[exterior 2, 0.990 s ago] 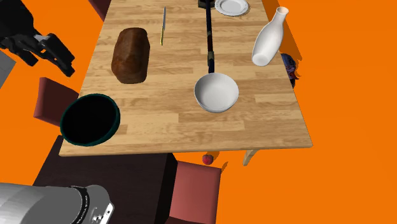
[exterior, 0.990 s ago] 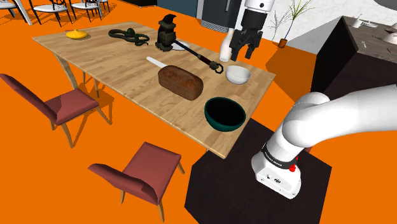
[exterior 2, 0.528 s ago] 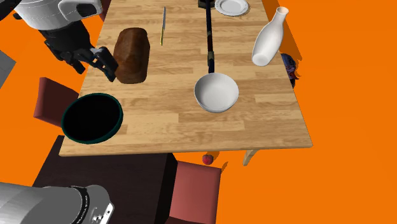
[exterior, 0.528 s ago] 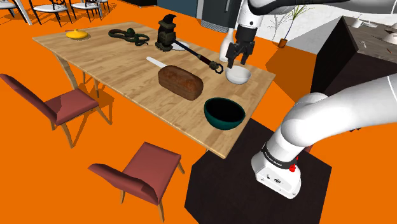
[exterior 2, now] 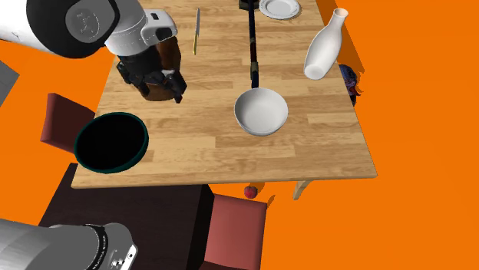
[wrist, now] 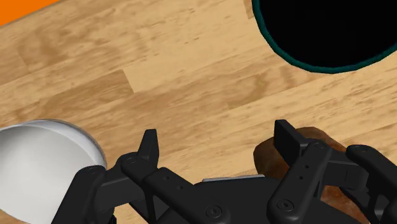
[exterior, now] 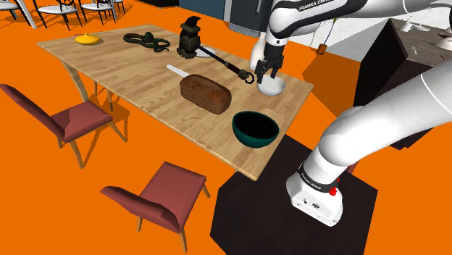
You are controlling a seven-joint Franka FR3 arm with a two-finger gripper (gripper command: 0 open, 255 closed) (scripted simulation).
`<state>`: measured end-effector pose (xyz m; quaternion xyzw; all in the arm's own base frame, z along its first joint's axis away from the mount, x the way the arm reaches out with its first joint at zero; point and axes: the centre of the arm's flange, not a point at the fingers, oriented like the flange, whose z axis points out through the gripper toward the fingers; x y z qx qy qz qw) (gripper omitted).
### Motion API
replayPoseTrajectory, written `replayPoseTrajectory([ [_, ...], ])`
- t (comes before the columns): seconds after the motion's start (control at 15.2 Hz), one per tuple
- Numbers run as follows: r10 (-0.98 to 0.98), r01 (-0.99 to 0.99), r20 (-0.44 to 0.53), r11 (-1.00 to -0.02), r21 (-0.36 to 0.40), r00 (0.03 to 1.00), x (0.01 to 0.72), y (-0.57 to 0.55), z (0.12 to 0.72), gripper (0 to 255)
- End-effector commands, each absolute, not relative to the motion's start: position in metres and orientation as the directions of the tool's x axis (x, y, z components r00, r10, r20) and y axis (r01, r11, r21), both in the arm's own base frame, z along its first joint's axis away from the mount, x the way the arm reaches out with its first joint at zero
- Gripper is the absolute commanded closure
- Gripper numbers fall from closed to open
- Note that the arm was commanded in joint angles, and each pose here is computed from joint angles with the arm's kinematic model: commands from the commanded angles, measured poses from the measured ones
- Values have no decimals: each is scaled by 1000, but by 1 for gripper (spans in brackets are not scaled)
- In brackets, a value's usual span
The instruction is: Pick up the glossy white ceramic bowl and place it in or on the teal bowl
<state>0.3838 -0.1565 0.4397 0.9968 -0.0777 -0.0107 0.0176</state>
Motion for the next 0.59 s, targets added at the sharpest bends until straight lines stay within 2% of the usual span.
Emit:
replayPoseTrajectory([
  [0.0,-155,-154,-14,-987,55,988,393,-174,426,0],
  [0.53,-155,-154,0,-980,124,988,433,-243,368,0],
])
